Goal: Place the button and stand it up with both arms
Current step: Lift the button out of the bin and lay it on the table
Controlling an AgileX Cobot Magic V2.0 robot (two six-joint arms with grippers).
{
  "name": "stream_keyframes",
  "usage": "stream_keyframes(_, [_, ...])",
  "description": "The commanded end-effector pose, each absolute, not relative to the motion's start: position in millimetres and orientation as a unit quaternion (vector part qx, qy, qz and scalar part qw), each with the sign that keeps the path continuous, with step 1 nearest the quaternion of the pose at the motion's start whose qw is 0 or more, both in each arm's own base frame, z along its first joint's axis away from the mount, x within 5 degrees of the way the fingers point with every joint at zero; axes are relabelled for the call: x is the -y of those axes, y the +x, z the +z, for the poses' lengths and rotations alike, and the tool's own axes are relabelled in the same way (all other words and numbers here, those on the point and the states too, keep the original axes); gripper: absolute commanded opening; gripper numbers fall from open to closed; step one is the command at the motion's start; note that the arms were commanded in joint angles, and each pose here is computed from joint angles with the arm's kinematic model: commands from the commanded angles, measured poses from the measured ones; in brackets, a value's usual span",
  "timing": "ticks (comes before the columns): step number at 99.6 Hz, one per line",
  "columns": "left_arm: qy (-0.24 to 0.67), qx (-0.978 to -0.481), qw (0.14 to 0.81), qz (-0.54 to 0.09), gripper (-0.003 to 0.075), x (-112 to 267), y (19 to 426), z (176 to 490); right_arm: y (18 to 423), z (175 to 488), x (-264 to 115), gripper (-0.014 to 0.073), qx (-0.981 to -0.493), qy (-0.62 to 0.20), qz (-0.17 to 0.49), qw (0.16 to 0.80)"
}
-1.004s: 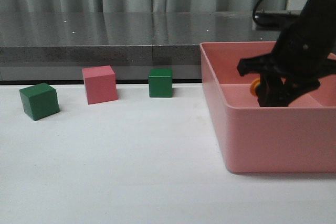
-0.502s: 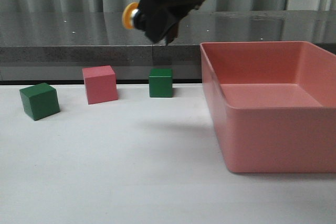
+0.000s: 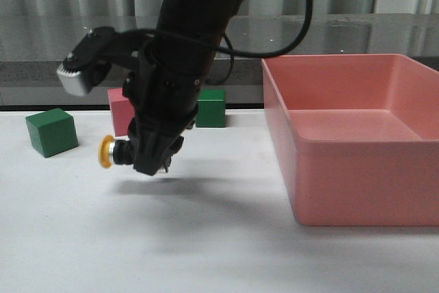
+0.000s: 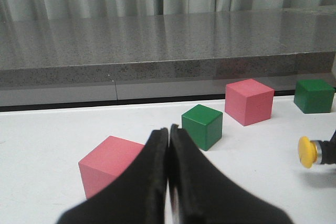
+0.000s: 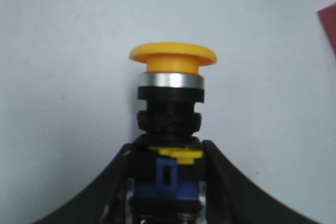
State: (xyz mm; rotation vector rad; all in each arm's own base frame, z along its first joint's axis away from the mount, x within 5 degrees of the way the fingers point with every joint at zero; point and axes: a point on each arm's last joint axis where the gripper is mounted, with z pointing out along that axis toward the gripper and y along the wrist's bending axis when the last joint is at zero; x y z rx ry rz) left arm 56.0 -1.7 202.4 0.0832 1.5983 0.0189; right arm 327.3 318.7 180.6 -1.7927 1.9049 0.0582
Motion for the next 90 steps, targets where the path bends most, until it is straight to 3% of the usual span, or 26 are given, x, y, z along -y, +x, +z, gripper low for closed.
stream_keyframes(1, [0.033, -0.692, 0.721, -0.001, -0.0020, 2.6, 55.5, 196.5, 332.0, 210.5, -323.8, -0.0035, -0.686, -0.654, 0.021, 0.318])
stream_keyframes(18, [0.033, -0.692, 0.721, -0.001, -0.0020, 2.6, 55.5, 196.5, 332.2, 205.9, -324.7, 0.0075, -0.690, -0.653, 0.025, 0.312])
stream_keyframes(38, [0.033, -0.692, 0.721, -0.001, -0.0020, 2.6, 55.5, 196.5, 331.0, 206.1, -326.1, 0.0440, -0.698, -0.643, 0.040, 0.313])
stream_keyframes(49, [0.033, -0.692, 0.721, -0.001, -0.0020, 2.6, 55.5, 196.5, 330.1, 205.9, -326.5, 0.0554, -0.702, -0.639, 0.047, 0.310])
stream_keyframes(63, [0.033, -0.692, 0.721, -0.001, -0.0020, 2.6, 55.5, 196.5, 326.8, 213.9, -323.8, 0.0560, -0.703, -0.641, 0.048, 0.304])
stream_keyframes(77, [0.033, -0.692, 0.721, -0.001, -0.0020, 2.6, 55.5, 196.5, 318.7, 245.4, -315.6, 0.0546, -0.705, -0.632, 0.054, 0.317])
stream_keyframes(90, [0.033, -0.692, 0.721, -0.001, -0.0020, 2.6, 55.5, 196.5, 309.0, 292.9, -302.3, 0.0384, -0.704, -0.607, 0.061, 0.364])
